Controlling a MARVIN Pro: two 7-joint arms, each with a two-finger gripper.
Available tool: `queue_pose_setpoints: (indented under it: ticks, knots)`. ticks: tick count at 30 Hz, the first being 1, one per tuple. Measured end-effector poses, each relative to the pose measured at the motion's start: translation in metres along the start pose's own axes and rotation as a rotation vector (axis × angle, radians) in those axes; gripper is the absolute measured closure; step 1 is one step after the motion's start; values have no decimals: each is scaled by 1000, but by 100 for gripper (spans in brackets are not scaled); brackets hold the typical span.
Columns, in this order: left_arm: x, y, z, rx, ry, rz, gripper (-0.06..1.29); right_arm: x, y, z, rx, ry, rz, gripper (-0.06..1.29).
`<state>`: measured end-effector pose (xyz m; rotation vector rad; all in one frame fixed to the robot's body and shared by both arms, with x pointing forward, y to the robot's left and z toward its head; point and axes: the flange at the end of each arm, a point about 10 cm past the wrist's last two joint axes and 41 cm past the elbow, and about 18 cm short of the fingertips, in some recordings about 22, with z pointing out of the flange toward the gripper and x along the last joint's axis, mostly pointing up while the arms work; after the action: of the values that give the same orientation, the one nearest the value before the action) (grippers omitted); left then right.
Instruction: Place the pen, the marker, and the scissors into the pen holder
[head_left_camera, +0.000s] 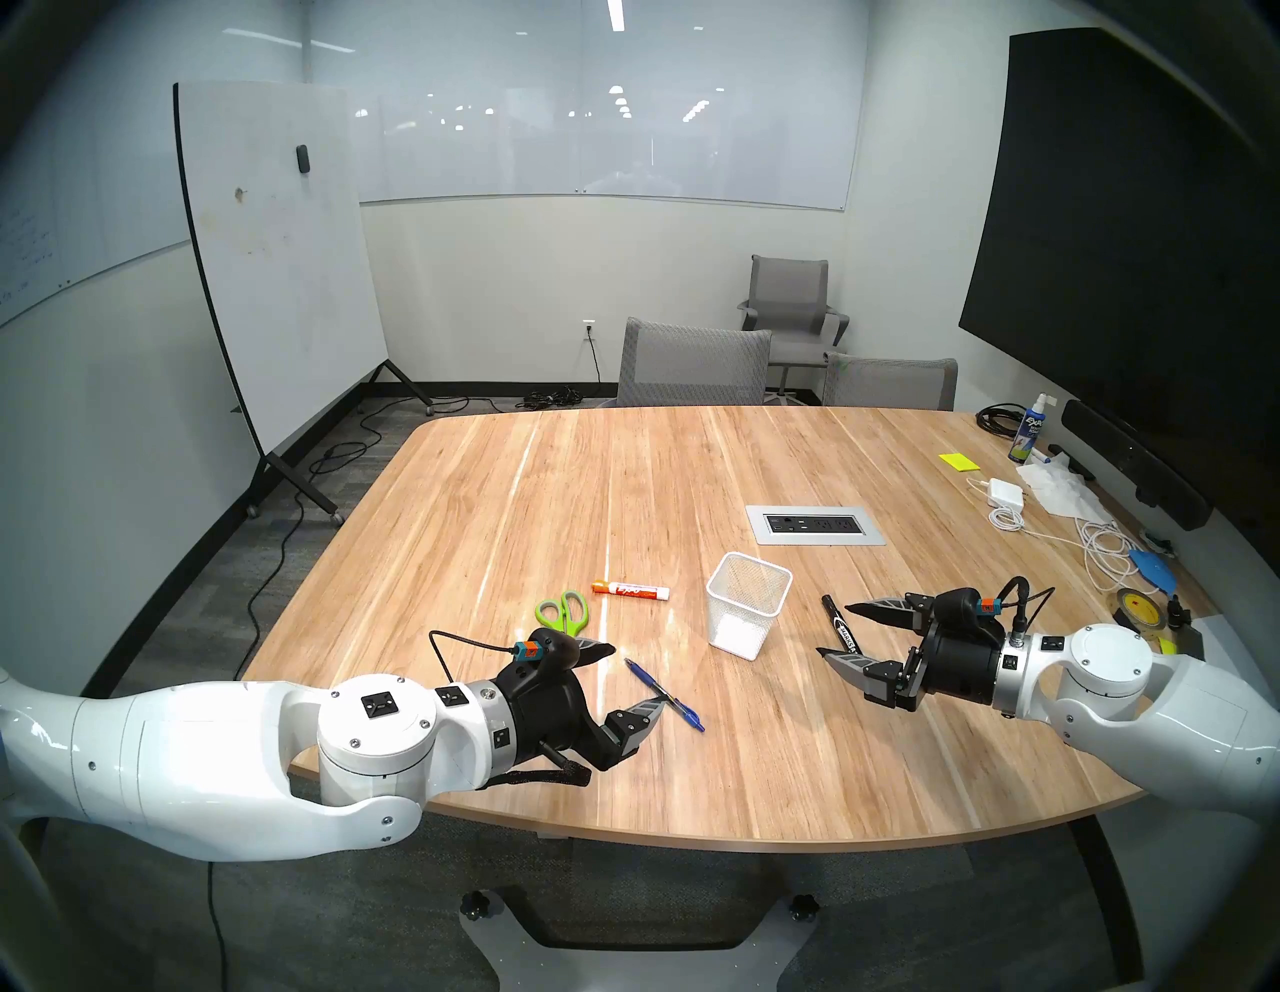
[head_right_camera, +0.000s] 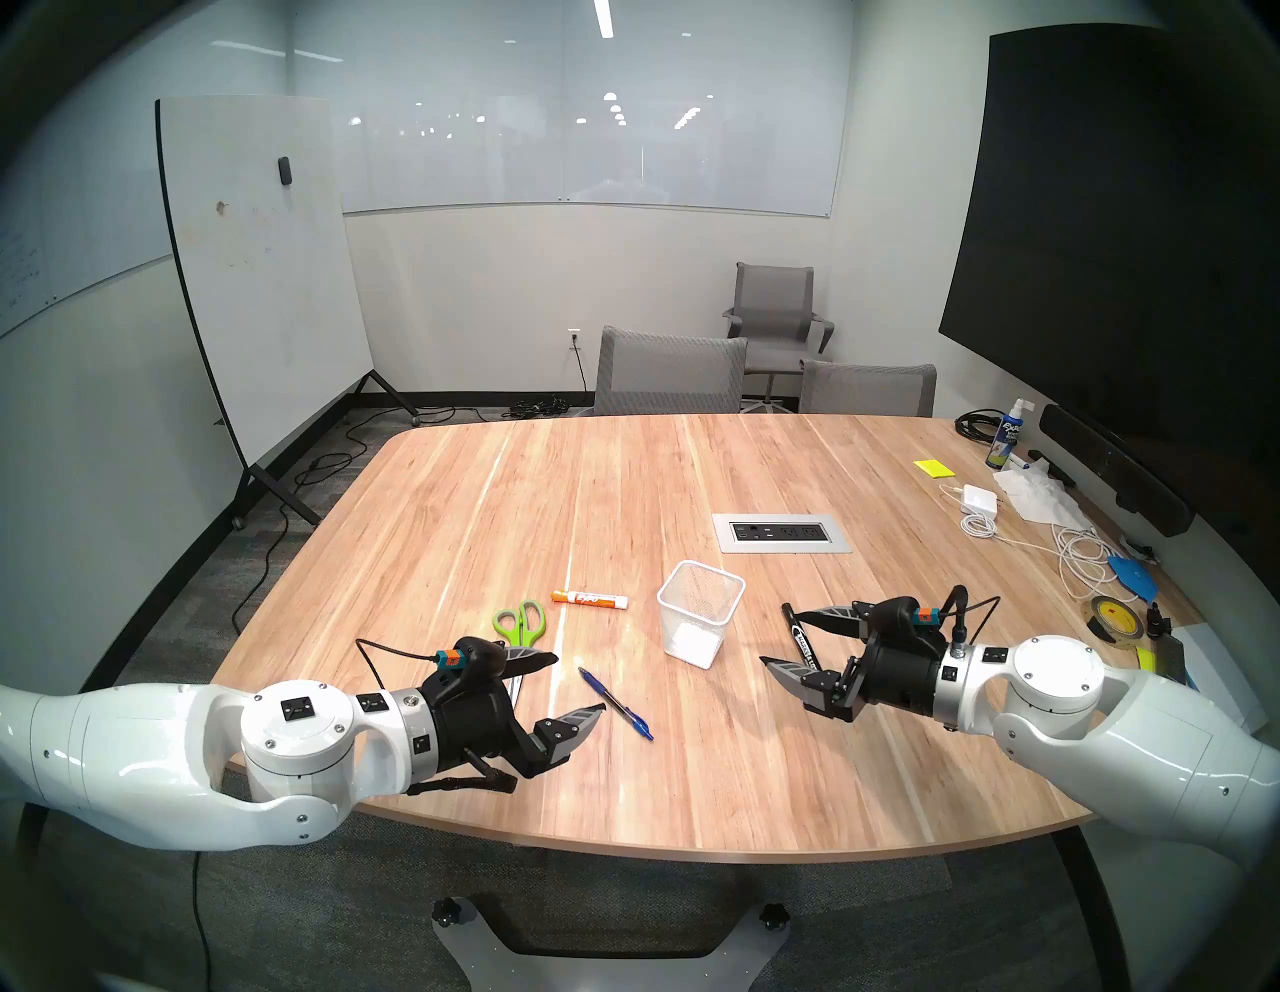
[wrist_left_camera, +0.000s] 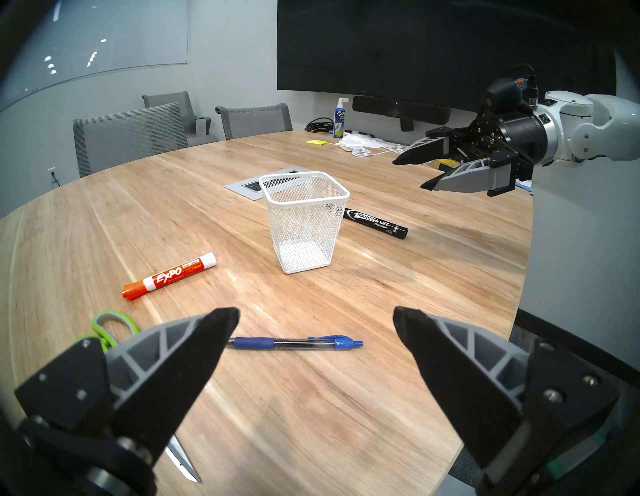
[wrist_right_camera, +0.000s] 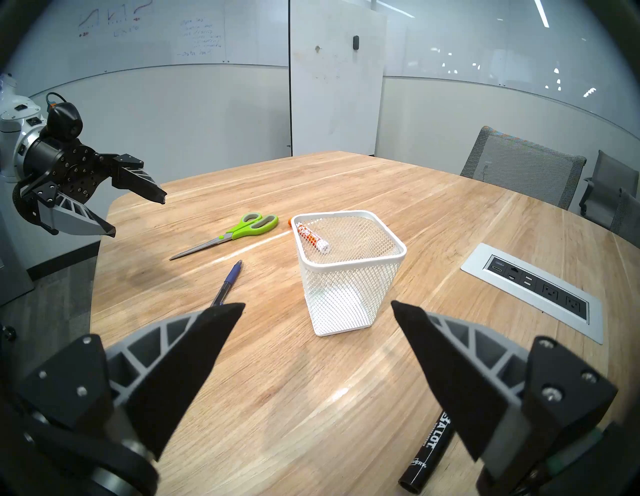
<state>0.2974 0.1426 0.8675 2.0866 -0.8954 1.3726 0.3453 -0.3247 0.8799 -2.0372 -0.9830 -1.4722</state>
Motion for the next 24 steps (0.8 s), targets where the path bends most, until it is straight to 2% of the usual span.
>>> queue_pose_setpoints:
  ticks: [24]
  knots:
    - [-1,0,0,1,-2,0,3,0,0,0,0,-1,1,1]
